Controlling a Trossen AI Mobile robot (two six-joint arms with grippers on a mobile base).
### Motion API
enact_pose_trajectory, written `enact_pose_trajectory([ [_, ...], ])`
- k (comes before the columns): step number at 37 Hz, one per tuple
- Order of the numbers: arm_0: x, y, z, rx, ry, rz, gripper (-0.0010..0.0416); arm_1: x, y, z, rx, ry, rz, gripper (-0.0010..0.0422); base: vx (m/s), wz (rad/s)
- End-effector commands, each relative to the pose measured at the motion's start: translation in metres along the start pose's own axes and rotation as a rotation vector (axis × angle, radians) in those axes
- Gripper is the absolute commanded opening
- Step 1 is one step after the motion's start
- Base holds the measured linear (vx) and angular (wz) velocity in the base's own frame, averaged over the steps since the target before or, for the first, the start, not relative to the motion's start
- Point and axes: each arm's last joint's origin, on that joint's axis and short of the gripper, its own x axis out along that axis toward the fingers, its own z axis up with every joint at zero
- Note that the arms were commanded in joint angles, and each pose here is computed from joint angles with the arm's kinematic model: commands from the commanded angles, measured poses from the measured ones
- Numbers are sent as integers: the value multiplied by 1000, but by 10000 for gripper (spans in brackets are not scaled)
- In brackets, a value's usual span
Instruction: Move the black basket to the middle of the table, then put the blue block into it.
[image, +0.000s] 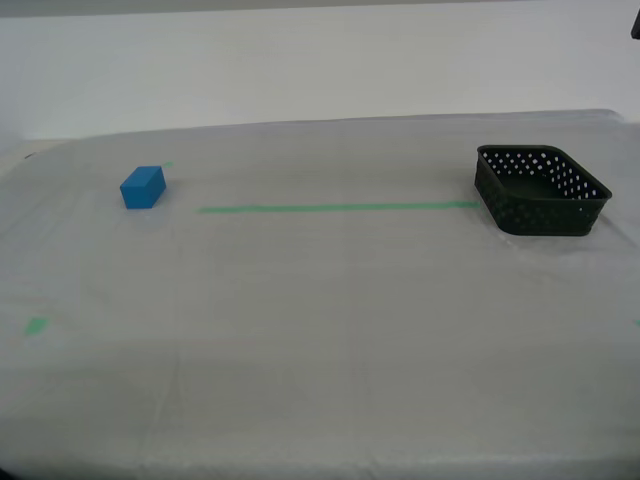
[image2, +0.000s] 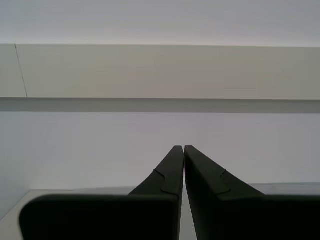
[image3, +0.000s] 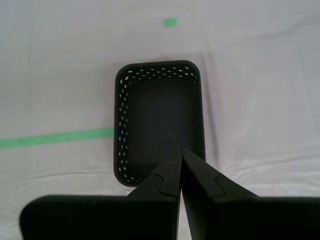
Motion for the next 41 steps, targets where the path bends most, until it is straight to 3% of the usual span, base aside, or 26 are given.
enact_pose_trajectory([
  [1, -1, -1, 0, 4, -5, -41, 0, 0, 0, 1, 1, -5, 0, 0, 0, 0],
  [22, -2, -4, 0, -10, 4, -70, 7, 0, 0, 1, 1, -5, 0, 0, 0, 0],
  [30, -2, -5, 0, -44, 10, -101, 60, 0, 0, 1, 1, -5, 0, 0, 0, 0],
  [41, -2, -6, -1, -48, 15, -119, 143, 0, 0, 1, 1, -5, 0, 0, 0, 0],
])
